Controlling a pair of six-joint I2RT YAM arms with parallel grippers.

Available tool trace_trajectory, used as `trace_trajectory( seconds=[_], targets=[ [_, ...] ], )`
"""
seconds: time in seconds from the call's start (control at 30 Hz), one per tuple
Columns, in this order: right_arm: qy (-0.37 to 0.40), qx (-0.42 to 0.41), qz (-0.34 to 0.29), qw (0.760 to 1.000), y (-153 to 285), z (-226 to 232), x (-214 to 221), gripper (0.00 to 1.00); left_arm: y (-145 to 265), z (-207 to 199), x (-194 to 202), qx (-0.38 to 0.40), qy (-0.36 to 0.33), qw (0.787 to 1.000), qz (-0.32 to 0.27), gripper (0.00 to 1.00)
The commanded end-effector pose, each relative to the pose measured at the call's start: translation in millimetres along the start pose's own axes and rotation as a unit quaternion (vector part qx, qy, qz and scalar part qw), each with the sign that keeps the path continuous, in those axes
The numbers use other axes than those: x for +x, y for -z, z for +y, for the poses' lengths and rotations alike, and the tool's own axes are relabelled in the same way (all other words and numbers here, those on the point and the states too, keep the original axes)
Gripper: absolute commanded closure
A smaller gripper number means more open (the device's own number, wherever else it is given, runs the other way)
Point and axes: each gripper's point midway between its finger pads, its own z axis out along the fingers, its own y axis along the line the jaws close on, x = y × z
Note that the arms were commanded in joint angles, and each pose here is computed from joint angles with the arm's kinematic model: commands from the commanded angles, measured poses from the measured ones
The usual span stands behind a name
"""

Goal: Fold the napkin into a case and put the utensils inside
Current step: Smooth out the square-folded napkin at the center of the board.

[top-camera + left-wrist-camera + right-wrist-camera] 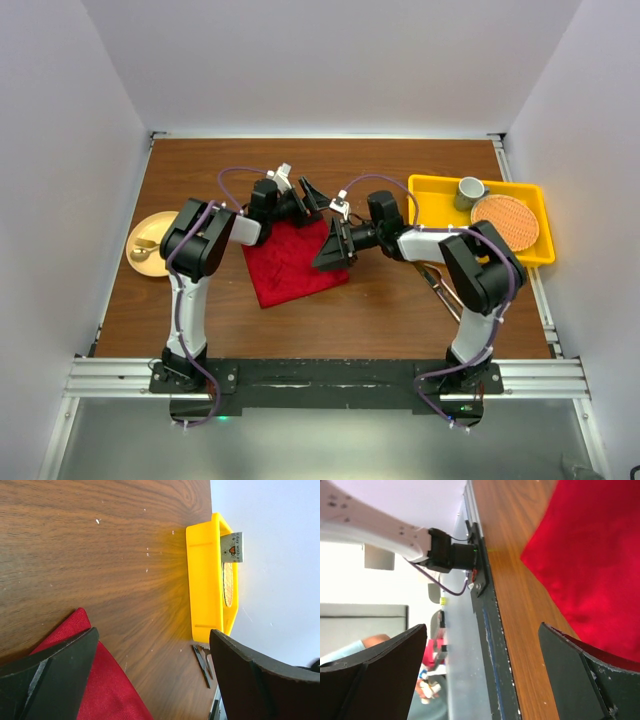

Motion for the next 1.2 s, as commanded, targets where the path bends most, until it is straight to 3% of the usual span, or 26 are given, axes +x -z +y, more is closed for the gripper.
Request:
trace_trajectory(
  seconds=[0.0, 0.33, 0.63, 0.97, 1.17],
  targets=[
    [-0.042, -0.011, -0.033, 0.999, -6.0, -10.2, -10.1, 0.02, 10.5, 50.5, 20.1, -0.084, 0.025, 0.996, 0.019, 0.00],
    [-0.099, -0.008, -0.052, 0.994, -14.9, -38.3, -9.6, 0.02, 11.2, 51.1, 20.4, -0.084, 0.029, 0.996, 0.019, 0.00],
    [-0.155, 0.061, -0.031, 0.986, -18.8, -96.0, 21.7, 0.02, 13.2, 50.2, 14.4, -0.081, 0.032, 0.996, 0.012, 0.00],
    [-0.173, 0.093, -0.021, 0.980, -15.5, -114.9, 29.4, 0.02, 43.8, -17.2, -34.4, 0.035, -0.030, 0.999, 0.009, 0.00],
    [-0.173, 0.096, -0.022, 0.980, -12.9, -115.1, 29.1, 0.02, 87.2, -45.0, -26.7, 0.068, -0.050, 0.996, 0.014, 0.00]
  ],
)
